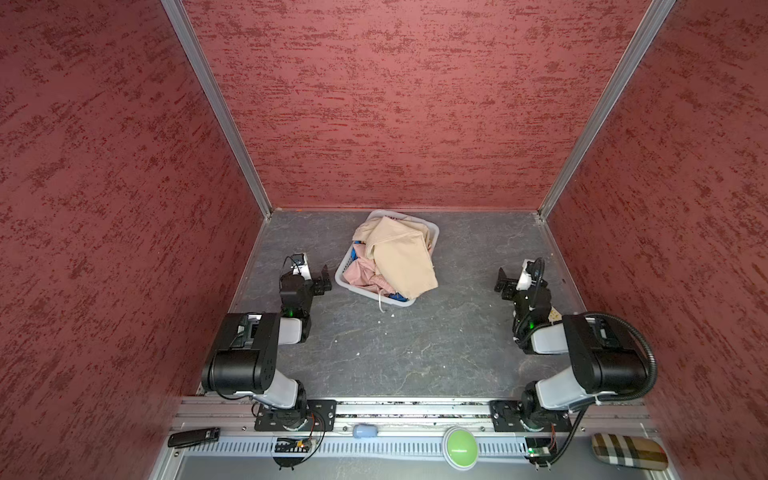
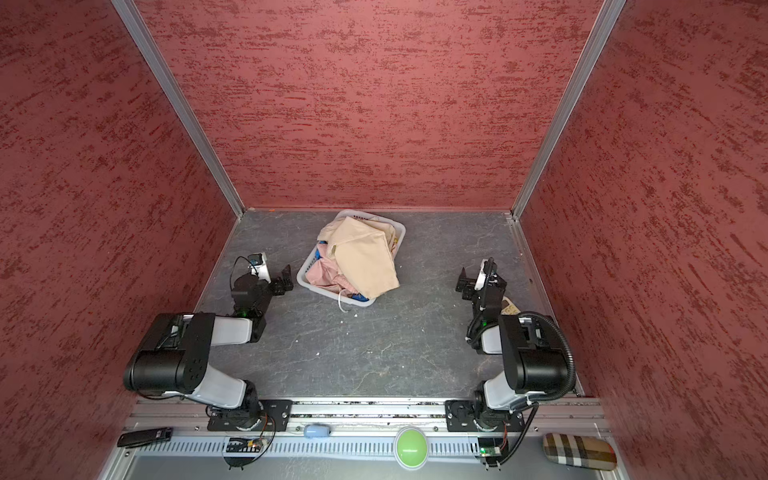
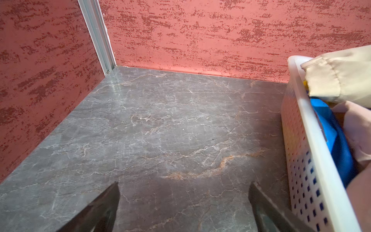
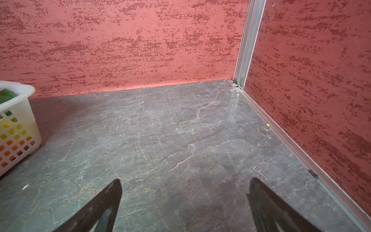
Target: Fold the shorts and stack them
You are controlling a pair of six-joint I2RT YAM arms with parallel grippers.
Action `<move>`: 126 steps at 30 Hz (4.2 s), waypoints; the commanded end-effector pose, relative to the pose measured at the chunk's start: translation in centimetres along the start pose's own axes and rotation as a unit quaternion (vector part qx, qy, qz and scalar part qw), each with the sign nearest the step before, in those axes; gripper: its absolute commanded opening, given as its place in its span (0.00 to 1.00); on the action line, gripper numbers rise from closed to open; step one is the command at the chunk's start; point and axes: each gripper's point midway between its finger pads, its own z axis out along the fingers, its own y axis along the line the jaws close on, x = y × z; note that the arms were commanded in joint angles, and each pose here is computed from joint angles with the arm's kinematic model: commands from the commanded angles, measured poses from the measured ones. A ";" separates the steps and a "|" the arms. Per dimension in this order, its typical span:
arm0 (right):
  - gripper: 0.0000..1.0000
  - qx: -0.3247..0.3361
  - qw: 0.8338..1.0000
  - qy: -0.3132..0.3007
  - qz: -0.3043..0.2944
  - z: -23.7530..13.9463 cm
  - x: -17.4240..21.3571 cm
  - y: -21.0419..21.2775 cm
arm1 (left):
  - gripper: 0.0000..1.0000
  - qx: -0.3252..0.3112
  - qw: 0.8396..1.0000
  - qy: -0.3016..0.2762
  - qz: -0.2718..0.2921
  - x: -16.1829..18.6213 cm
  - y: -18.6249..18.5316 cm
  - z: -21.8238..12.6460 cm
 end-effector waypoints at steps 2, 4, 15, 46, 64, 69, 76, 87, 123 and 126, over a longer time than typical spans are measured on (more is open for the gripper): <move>0.99 -0.016 0.999 -0.032 -0.005 0.4 -1.9 0.8 | 0.99 -0.001 1.000 -0.017 -0.007 -1.0 -0.1 0.3; 0.99 -0.016 0.999 -0.032 -0.006 0.4 -1.8 0.8 | 1.00 -0.002 1.000 -0.018 -0.007 -1.1 0.0 0.3; 0.99 -0.007 1.000 -0.031 0.000 0.5 -1.8 0.4 | 0.99 -0.001 1.000 -0.016 -0.008 -1.0 0.0 0.3; 0.99 0.045 0.976 -0.067 0.204 -3.4 -11.4 -1.5 | 0.99 -0.129 0.978 0.033 -0.160 -11.7 4.8 -3.1; 0.99 -0.163 0.946 0.197 0.202 -0.5 -6.9 25.1 | 0.99 0.116 0.889 0.243 -0.372 -7.2 -4.8 -0.2; 0.93 -0.143 0.937 0.252 0.197 1.1 -2.9 26.2 | 0.99 0.130 0.876 0.262 -0.385 -5.4 -6.0 0.2; 0.85 -0.170 0.918 0.305 0.189 2.3 1.5 28.7 | 0.99 0.164 0.860 0.306 -0.374 -3.4 -10.3 1.6; 0.50 -0.110 0.924 0.350 0.107 5.0 3.2 21.6 | 0.99 0.239 0.844 0.346 -0.333 -1.9 -21.0 0.3; 0.88 -0.074 0.932 0.323 -0.148 -2.2 -0.6 30.0 | 0.99 0.272 0.835 0.325 -0.351 -6.5 -20.8 -5.3; 0.81 -0.068 0.927 0.333 -0.158 -1.3 0.9 29.6 | 0.99 0.272 0.839 0.320 -0.345 -6.5 -21.0 -6.2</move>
